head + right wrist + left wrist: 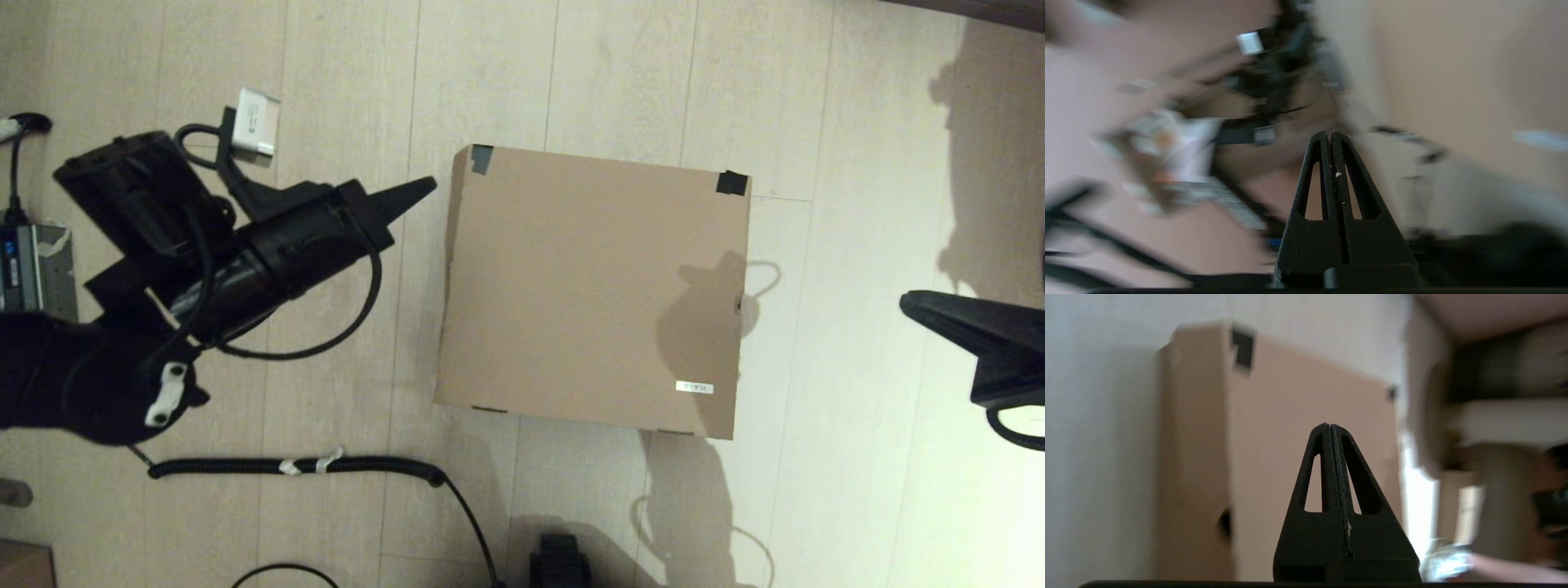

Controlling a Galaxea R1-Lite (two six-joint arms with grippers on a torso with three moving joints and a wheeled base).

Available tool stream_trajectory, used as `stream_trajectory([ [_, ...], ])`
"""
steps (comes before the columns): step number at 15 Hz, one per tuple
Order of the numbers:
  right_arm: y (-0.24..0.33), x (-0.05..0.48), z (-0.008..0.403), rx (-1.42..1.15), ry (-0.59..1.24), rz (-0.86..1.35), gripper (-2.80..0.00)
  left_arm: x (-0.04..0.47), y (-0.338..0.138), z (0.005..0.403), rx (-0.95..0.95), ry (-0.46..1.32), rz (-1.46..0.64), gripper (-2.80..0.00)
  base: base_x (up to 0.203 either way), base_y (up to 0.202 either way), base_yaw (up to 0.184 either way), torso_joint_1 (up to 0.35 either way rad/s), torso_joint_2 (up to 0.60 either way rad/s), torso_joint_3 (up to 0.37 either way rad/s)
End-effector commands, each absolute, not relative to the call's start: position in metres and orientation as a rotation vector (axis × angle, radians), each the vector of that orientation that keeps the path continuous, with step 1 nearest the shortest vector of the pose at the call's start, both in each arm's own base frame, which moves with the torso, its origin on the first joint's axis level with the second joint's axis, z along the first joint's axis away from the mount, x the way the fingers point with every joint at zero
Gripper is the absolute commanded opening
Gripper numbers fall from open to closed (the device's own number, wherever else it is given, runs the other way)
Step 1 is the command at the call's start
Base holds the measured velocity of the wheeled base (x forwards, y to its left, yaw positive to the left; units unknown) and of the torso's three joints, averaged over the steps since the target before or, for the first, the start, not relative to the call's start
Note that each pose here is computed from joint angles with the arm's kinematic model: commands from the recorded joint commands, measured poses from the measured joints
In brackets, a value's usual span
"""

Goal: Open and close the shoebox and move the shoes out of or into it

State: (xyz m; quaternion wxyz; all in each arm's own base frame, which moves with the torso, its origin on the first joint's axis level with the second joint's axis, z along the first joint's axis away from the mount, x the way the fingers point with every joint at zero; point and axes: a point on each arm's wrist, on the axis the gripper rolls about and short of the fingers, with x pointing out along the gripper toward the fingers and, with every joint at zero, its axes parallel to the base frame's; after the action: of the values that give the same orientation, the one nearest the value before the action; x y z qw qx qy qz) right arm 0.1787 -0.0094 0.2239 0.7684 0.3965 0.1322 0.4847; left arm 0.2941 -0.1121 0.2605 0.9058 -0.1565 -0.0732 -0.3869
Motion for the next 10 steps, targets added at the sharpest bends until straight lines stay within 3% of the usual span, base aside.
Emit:
stream_trajectory([
  [1, -0.015, 0.193, 0.193, 0.712, 0.244, 1.005, -2.8, 0.275, -0.113, 0.242, -0.273, -0.143, -0.769, -2.8, 0.0, 0.0, 0.0, 0.0, 0.0, 0.0],
  [3, -0.02, 0.2, 0.157, 0.531, 0.161, 0.859, -2.8, 0.255, -0.11, 0.238, -0.25, -0.172, -0.724, -2.8, 0.0, 0.0, 0.0, 0.0, 0.0, 0.0],
  [7, -0.023, 0.195, 0.11, 0.142, 0.105, 0.197, -2.8, 0.227, -0.091, 0.226, 0.017, -0.234, -0.47, -2.8, 0.0, 0.0, 0.0, 0.0, 0.0, 0.0],
  [10, -0.009, 0.168, 0.135, 0.02, -0.037, 0.042, -2.8, 0.18, -0.052, 0.227, 0.067, -0.278, -0.311, -2.8, 0.0, 0.0, 0.0, 0.0, 0.0, 0.0],
])
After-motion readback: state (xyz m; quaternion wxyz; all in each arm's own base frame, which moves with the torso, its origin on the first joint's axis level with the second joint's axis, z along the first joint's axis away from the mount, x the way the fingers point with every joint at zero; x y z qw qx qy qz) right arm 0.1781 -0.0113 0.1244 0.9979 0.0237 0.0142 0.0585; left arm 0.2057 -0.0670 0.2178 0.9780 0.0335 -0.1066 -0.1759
